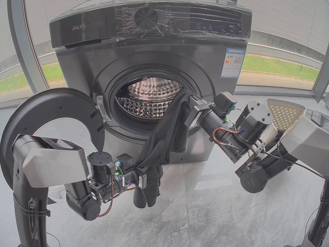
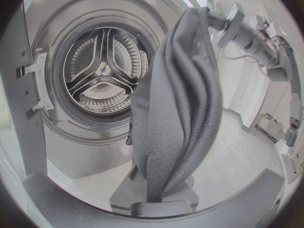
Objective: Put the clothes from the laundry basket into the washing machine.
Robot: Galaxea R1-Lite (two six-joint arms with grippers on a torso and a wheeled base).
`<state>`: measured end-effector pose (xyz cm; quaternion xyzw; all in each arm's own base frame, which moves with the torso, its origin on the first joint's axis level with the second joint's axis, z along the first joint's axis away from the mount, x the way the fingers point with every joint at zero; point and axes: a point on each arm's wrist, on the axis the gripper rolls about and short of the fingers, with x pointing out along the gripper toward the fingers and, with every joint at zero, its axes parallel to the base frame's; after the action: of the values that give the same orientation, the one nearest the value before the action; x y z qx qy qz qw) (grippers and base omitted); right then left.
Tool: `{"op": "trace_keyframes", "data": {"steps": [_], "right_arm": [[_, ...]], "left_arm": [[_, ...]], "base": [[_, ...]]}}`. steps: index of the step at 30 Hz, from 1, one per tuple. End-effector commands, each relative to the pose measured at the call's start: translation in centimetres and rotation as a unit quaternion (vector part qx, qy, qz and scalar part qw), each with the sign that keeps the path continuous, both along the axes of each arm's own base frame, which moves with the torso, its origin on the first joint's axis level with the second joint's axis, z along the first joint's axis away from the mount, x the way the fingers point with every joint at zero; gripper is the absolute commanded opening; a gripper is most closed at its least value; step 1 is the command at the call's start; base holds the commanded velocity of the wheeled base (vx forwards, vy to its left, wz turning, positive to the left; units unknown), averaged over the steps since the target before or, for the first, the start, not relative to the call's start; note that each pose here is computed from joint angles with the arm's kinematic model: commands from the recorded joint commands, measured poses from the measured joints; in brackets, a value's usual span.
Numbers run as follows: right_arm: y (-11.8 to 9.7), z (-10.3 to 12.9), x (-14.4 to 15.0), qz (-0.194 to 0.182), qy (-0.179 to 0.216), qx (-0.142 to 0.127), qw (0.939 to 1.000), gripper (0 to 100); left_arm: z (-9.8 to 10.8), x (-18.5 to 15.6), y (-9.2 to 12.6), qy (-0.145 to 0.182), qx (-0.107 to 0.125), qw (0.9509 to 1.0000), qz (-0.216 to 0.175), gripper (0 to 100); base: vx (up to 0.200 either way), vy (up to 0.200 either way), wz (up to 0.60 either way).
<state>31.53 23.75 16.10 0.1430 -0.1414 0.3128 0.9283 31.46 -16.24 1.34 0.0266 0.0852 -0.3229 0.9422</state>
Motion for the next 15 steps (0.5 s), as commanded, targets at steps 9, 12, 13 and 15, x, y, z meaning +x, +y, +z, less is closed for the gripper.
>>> {"op": "trace_keyframes", "data": {"steps": [9, 12, 13, 15], "right_arm": [[-0.2, -3.7, 1.7, -0.015, 0.036, -0.026, 0.9989, 0], [-0.1, -4.9, 1.4, -0.013, 0.055, -0.041, 0.9976, 0], [-0.1, -4.9, 1.4, -0.013, 0.055, -0.041, 0.9976, 0], [-0.3, -6.1, 0.7, -0.011, 0.076, -0.057, 0.9955, 0]], "left_arm": [[8.6, -9.9, 3.5, -0.034, -0.036, 0.9935, -0.102, 0], [9.2, -9.9, 3.6, -0.044, -0.044, 0.9931, -0.1, 0], [9.2, -9.9, 3.6, -0.044, -0.044, 0.9931, -0.1, 0], [9.5, -9.8, 3.8, -0.049, -0.048, 0.9931, -0.096, 0]], "base": [[0.0, 0.0, 0.0], [0.0, 0.0, 0.0], [0.0, 0.0, 0.0], [0.0, 0.0, 0.0]]}}
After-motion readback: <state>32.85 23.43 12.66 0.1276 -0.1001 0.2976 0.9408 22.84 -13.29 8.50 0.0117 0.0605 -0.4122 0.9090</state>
